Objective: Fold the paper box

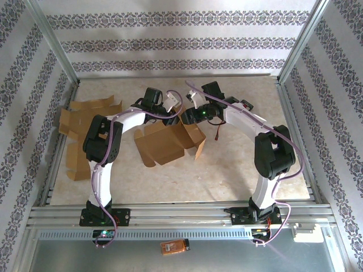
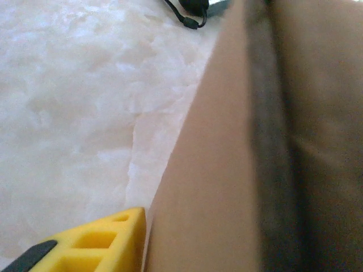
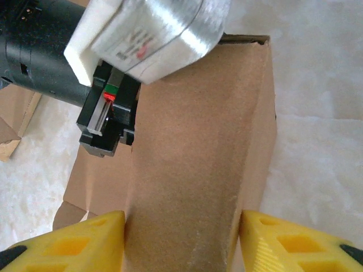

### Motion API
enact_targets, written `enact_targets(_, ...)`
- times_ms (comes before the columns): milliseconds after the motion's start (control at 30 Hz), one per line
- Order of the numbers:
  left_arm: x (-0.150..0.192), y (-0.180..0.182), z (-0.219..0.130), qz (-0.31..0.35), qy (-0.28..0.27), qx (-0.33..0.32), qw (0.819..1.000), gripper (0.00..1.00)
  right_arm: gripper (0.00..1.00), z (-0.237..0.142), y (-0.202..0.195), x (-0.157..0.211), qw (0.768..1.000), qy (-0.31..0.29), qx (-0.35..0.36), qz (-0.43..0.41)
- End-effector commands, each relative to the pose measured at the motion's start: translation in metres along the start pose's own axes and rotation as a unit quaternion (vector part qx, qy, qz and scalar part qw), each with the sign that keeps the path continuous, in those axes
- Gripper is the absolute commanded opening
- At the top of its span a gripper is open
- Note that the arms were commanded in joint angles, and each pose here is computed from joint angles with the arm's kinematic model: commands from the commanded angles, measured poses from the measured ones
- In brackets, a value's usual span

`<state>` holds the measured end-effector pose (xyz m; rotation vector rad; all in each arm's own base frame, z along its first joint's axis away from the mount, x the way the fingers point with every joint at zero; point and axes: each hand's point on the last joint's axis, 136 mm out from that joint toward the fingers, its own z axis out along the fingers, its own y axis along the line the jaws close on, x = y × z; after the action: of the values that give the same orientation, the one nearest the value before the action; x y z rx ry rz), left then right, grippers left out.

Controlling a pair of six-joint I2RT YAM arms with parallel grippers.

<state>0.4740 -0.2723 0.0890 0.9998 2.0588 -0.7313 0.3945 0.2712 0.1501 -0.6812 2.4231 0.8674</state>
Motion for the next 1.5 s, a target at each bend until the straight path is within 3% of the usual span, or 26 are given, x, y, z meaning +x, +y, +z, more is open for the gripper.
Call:
enact_targets(0, -0.013, -0.002, 0.012, -0.005, -0.036, 0.003, 0.999, 0.27, 0.53, 0.011, 0.000, 0.010, 1.000, 0.022, -0.007, -0.006)
enact_targets(233, -0.024, 0.017, 0.010, -0.063, -0.095, -0.054, 0.992, 0.00, 0.53, 0.008, 0.002, 0.009, 1.000, 0.018, -0.009, 0.000)
enact_targets(367, -0.013, 0.025, 0.010, -0.095, -0.080, -0.113, 0.986, 0.00, 0.53, 0.006, 0.005, 0.006, 1.000, 0.013, -0.014, 0.003)
enact_targets(400, -0.010, 0.027, 0.009, -0.097, -0.077, -0.124, 0.985, 0.04, 0.53, 0.006, 0.005, 0.006, 1.000, 0.012, -0.015, 0.003)
enact_targets(467, -0.007, 0.026, 0.010, -0.095, -0.071, -0.135, 0.984, 0.23, 0.53, 0.005, 0.005, 0.006, 1.000, 0.011, -0.014, 0.003)
enact_targets(533, -0.008, 0.024, 0.010, -0.094, -0.069, -0.135, 0.984, 0.26, 0.53, 0.006, 0.005, 0.006, 1.000, 0.012, -0.014, 0.005)
enact_targets(633, -0.013, 0.026, 0.011, -0.098, -0.079, -0.134, 0.983, 0.21, 0.52, 0.008, 0.004, 0.006, 1.000, 0.013, -0.017, 0.008)
enact_targets(733, -0.012, 0.029, 0.014, -0.102, -0.078, -0.140, 0.982, 0.00, 0.52, 0.008, 0.005, 0.005, 1.000, 0.009, -0.018, 0.012)
enact_targets(833, -0.004, 0.032, 0.011, -0.103, -0.066, -0.170, 0.978, 0.00, 0.54, 0.000, 0.006, -0.002, 1.000, -0.005, -0.010, 0.024)
enact_targets(933, 0.006, 0.030, 0.001, -0.103, -0.052, -0.207, 0.971, 0.00, 0.66, -0.017, -0.001, -0.019, 0.996, -0.044, 0.024, 0.071)
enact_targets(1133, 0.024, 0.022, -0.028, -0.124, -0.041, -0.313, 0.941, 0.00, 0.71, -0.066, -0.041, -0.032, 0.950, -0.130, 0.181, 0.218)
enact_targets(1300, 0.038, 0.010, -0.045, -0.142, -0.021, -0.410, 0.901, 0.00, 0.75, -0.105, -0.042, -0.026, 0.920, -0.166, 0.232, 0.267)
enact_targets(1367, 0.040, -0.001, -0.048, -0.157, -0.026, -0.419, 0.894, 0.00, 0.75, -0.112, -0.041, -0.018, 0.911, -0.177, 0.237, 0.286)
enact_targets(1467, 0.037, -0.018, -0.048, -0.173, -0.043, -0.399, 0.899, 0.23, 0.75, -0.117, -0.036, -0.007, 0.907, -0.183, 0.231, 0.300)
